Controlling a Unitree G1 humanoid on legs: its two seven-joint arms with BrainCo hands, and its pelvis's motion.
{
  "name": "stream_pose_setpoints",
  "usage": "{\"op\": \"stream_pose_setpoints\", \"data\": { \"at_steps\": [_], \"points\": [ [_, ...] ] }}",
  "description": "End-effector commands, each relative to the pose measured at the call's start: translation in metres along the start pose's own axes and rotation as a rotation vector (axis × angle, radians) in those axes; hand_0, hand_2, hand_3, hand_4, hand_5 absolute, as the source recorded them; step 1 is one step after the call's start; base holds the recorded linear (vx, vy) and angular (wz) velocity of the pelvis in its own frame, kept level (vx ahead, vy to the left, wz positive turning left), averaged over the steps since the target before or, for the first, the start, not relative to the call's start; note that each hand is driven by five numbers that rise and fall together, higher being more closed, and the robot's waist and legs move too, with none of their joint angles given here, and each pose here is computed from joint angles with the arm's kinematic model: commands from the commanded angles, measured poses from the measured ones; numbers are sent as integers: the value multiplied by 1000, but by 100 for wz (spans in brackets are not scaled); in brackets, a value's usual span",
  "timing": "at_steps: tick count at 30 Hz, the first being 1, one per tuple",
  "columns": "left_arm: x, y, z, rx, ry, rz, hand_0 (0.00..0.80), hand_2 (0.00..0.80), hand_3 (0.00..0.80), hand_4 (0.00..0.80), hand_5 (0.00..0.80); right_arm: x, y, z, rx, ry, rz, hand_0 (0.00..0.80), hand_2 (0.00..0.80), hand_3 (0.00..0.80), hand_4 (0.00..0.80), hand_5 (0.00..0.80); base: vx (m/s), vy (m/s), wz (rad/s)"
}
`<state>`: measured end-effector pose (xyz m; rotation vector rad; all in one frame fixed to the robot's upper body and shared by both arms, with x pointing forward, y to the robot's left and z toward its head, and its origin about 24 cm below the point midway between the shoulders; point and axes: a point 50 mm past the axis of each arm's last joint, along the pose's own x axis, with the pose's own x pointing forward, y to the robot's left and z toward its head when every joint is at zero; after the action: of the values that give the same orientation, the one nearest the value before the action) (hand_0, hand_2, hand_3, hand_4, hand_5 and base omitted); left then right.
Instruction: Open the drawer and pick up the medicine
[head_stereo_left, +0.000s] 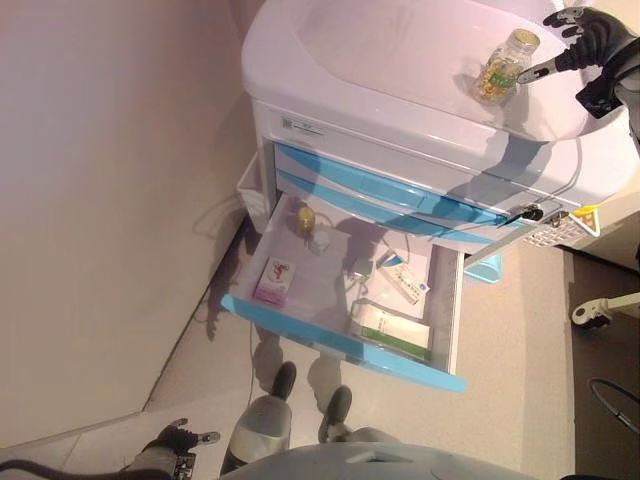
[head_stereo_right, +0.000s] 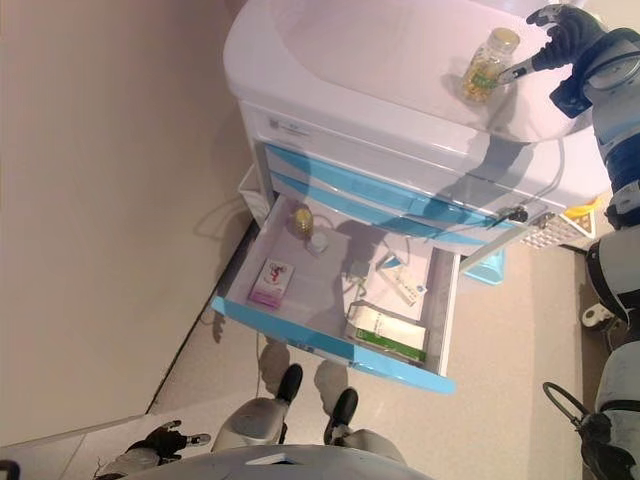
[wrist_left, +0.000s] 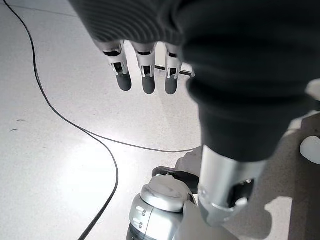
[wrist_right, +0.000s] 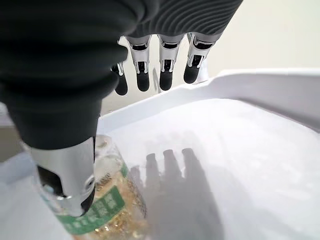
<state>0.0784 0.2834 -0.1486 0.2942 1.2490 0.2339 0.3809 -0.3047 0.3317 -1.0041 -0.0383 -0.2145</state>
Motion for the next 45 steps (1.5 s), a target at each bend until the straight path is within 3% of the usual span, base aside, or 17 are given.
{"op": "stream_pose_setpoints", "data": {
  "at_steps": [1, 12, 18, 25, 30, 38, 45],
  "points": [
    [-3, 8, -20, 79, 47, 8, 0, 0, 0, 0, 0, -11, -47, 33, 81, -155, -189, 0, 0, 0, 0, 0, 0, 0, 0],
    [-4, 0, -30, 106, 71, -19, 0, 0, 0, 0, 0, -31, -74, 54, 437, -390, -458, 0, 0, 0, 0, 0, -1, 1, -2],
    [-4, -2, -33, 127, 89, -31, 0, 0, 0, 0, 0, -41, -89, 22, 576, -316, -586, 0, 0, 0, 0, 0, -7, -9, -15],
    [-4, -4, -32, 134, 98, -46, 0, 0, 0, 0, 0, -53, -81, -40, 567, -163, -704, 0, 0, 0, 0, 0, -21, -5, -21],
    [-4, -14, -31, 126, 96, -67, 0, 0, 0, 0, 0, -64, -15, -102, 648, -33, -664, 0, 0, 0, 0, 0, -24, 13, -24],
    [-2, -28, -7, 22, 1, -73, 0, 0, 0, 0, 0, -110, 145, -169, 731, 254, -351, 0, 0, 0, 0, 0, -97, 21, -27],
    [0, -33, 21, -81, -126, -67, 0, 0, 0, 0, 0, -148, 215, -197, 794, 438, -199, 0, 0, 0, 0, 0, -137, 41, -17]
  ]
}}
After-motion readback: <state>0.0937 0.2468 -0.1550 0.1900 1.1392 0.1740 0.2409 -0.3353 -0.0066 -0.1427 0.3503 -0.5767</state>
